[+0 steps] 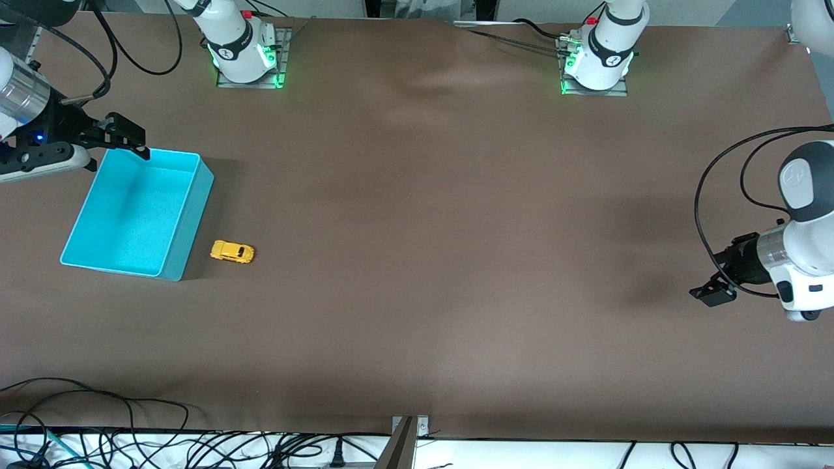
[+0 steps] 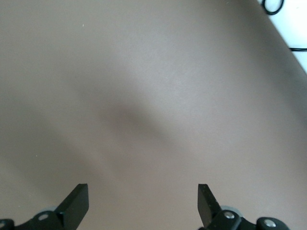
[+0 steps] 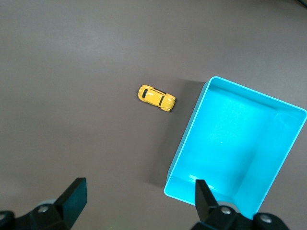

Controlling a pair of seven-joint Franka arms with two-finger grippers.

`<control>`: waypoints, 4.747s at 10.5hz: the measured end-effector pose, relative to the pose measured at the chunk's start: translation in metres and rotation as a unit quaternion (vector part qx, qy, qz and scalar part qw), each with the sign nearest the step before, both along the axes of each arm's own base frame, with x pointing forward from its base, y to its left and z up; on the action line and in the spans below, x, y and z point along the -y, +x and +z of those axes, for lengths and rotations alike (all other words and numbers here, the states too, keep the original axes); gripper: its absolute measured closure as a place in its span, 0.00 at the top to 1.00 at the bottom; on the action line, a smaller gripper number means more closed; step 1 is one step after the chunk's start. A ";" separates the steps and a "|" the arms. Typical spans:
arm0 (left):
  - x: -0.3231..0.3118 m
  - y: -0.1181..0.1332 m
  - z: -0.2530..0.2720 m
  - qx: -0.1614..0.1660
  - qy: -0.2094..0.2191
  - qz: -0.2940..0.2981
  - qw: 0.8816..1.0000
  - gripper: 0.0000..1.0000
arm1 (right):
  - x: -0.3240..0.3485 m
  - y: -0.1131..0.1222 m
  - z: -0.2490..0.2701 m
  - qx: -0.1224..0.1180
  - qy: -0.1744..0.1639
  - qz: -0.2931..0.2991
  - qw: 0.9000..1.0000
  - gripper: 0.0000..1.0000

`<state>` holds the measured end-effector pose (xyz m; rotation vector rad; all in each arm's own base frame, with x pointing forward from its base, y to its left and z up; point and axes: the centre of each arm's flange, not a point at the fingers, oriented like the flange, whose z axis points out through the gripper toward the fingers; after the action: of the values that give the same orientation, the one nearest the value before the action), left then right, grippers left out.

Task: Wind up and store yellow beetle car
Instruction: 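Raise the left gripper and draw it back from the table, then move the right gripper down over the car beside the box, then close the right gripper on the car and lift it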

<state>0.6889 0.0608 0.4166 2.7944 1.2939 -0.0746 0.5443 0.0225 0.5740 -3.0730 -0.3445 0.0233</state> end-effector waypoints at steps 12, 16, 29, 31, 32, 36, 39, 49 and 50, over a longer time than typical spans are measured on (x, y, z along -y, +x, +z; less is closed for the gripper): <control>0.023 -0.028 0.076 -0.062 -0.021 -0.261 0.963 1.00 | -0.011 0.003 0.006 0.009 -0.006 0.012 1.000 1.00; 0.040 -0.029 0.076 -0.065 -0.021 -0.275 0.959 1.00 | -0.011 0.005 0.000 0.004 -0.009 0.012 1.000 1.00; 0.044 -0.029 0.076 -0.065 -0.021 -0.281 0.957 1.00 | -0.019 0.025 -0.089 0.009 -0.006 0.153 0.988 1.00; 0.044 -0.029 0.076 -0.065 -0.021 -0.281 0.957 1.00 | -0.017 0.022 -0.135 0.016 -0.007 0.194 0.981 1.00; 0.044 -0.029 0.076 -0.065 -0.022 -0.282 0.957 1.00 | -0.019 0.021 -0.159 0.021 -0.007 0.216 0.976 1.00; 0.045 -0.029 0.075 -0.066 -0.022 -0.282 0.957 1.00 | -0.020 0.022 -0.244 0.033 -0.004 0.313 0.949 1.00; 0.045 -0.029 0.075 -0.066 -0.022 -0.282 0.957 1.00 | -0.014 0.020 -0.288 0.050 -0.006 0.391 0.919 1.00; 0.043 -0.029 0.075 -0.066 -0.022 -0.281 0.957 1.00 | -0.017 0.020 -0.386 0.087 -0.013 0.466 0.881 1.00; 0.043 -0.029 0.075 -0.066 -0.022 -0.281 0.957 1.00 | -0.019 0.019 -0.389 0.087 -0.012 0.467 0.880 1.00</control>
<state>0.6604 0.0181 0.4912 3.0616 0.4637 -0.3141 0.5636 0.0412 0.1847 -2.5913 -1.7760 -0.2118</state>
